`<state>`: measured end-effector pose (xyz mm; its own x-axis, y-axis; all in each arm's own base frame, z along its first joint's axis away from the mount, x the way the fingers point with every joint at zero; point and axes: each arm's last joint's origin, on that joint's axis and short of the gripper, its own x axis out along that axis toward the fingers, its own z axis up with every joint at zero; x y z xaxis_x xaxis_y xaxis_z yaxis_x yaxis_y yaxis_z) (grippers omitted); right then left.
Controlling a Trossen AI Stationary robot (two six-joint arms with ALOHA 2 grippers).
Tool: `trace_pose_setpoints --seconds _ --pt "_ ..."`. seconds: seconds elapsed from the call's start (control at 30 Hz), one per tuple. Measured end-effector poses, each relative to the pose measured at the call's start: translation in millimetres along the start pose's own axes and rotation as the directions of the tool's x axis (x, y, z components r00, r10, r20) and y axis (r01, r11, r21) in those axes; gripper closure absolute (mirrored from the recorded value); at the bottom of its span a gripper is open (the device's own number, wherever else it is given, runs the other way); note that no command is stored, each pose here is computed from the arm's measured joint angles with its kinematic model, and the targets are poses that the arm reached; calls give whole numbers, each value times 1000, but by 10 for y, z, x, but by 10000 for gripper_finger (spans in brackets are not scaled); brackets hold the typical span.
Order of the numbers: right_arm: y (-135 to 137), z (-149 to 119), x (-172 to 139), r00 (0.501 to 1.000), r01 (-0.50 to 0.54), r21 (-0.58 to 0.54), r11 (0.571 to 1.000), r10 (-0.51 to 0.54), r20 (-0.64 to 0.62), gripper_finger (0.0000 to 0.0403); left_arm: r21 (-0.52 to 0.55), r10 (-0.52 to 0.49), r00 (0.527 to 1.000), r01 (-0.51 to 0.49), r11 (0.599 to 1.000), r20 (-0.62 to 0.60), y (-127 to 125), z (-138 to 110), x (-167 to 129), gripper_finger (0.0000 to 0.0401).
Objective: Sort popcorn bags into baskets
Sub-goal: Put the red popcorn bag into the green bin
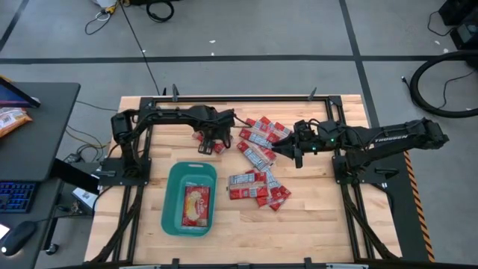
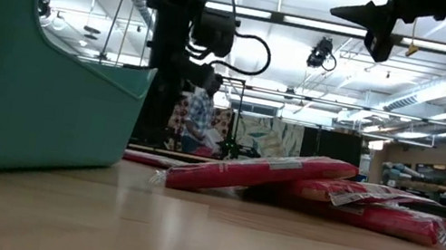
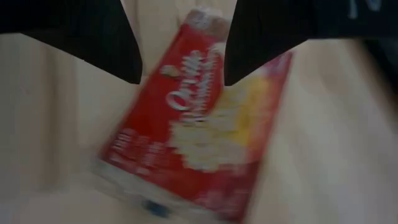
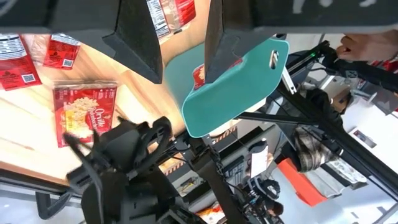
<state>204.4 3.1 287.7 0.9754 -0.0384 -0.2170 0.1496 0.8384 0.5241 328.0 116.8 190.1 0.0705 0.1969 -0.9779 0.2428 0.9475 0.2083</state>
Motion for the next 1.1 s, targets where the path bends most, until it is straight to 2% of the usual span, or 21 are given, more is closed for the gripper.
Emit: trace_pose_setpoints --seconds 0.23,0.5,0.57,0.67,0.9,1.1 --pt "22 -12 -2 1000 12 0 1000 -12 10 277 66 -55 998 57 996 -36 -96 -106 168 174" --pt "39 10 -3 999 13 2 1000 -14 47 277 199 20 1000 -20 980 1 -257 -15 269 183" --pt "44 18 -3 998 8 3 1000 -8 54 277 222 64 998 -63 973 3 -297 3 302 183" --pt "44 18 -3 999 8 2 1000 -8 54 277 198 136 991 -136 971 17 -317 34 334 184" --pt "47 18 -3 999 2 2 1000 -2 52 277 199 95 995 -90 976 -19 -389 -53 425 184" --pt "47 18 -3 999 0 3 1000 -1 52 277 162 107 994 -104 981 -5 -391 -40 432 187"
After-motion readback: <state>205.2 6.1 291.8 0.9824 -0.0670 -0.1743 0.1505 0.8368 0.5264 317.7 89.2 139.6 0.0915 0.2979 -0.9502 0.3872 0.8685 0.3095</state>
